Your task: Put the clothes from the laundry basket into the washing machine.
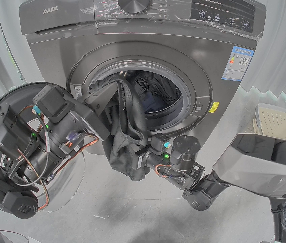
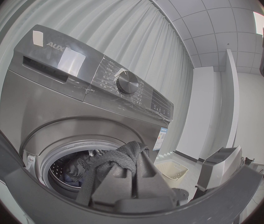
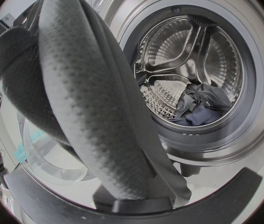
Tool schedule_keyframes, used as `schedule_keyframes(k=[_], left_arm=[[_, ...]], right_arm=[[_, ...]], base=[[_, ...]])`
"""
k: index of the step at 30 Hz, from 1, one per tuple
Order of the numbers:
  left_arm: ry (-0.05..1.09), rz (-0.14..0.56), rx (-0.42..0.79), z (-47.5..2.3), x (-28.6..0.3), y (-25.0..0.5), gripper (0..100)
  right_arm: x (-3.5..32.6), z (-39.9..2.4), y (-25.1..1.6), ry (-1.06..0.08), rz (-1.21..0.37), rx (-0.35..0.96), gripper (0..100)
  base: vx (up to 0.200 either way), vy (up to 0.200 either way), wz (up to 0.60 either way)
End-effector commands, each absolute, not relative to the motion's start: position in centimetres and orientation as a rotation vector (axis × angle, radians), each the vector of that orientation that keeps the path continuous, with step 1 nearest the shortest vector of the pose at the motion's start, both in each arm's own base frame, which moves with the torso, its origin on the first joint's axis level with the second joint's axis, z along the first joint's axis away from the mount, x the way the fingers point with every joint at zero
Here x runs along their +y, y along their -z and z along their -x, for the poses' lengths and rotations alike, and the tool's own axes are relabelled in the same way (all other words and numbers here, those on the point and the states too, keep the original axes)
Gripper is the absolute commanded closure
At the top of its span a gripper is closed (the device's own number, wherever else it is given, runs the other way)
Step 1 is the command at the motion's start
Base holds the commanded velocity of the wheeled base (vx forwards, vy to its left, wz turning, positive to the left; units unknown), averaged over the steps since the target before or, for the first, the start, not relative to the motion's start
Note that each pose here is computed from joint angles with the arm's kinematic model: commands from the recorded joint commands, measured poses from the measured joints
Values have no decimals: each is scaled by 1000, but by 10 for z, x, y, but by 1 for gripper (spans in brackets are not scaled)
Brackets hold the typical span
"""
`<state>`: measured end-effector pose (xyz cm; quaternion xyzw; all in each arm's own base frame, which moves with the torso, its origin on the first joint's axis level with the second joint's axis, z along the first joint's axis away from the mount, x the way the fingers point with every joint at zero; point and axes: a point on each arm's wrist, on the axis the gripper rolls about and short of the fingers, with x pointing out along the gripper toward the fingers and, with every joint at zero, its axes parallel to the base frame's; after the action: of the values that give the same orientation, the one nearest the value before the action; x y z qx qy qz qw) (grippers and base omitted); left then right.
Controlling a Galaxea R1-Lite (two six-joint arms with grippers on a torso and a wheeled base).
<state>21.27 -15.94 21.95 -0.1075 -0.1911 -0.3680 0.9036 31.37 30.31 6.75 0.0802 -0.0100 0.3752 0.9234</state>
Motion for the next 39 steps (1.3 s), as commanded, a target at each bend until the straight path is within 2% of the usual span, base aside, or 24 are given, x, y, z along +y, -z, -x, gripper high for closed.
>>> schedule_keyframes(k=[1, 8, 13, 20, 26, 32, 33, 37, 39], left_arm=[[743, 217, -381, -218, -158, -216, 100], [710, 193, -317, -228, -155, -199, 100], [747, 162, -244, -219, -150, -181, 100], [763, 151, -222, -218, -151, -176, 100], [761, 160, -235, -221, -152, -179, 100], [744, 177, -288, -227, -155, -191, 100], [738, 180, -297, -228, -155, -193, 100], [716, 191, -322, -230, -156, -199, 100], [709, 192, -332, -231, -154, -201, 100]], right_arm=[[261, -307, -105, -671, -179, -47, 100], [204, -278, -135, -599, -197, -34, 100], [187, -244, -144, -623, -263, -40, 100], [176, -252, -150, -584, -272, -96, 100], [178, -247, -146, -599, -266, -78, 100], [181, -224, -123, -658, -221, 37, 100], [185, -221, -119, -673, -217, 53, 0], [194, -217, -107, -700, -200, 99, 0], [197, -216, -89, -714, -167, 165, 0]], base=[[0, 0, 0], [0, 0, 0], [0, 0, 0], [0, 0, 0], [0, 0, 0], [0, 0, 0], [0, 0, 0], [0, 0, 0], [0, 0, 0]])
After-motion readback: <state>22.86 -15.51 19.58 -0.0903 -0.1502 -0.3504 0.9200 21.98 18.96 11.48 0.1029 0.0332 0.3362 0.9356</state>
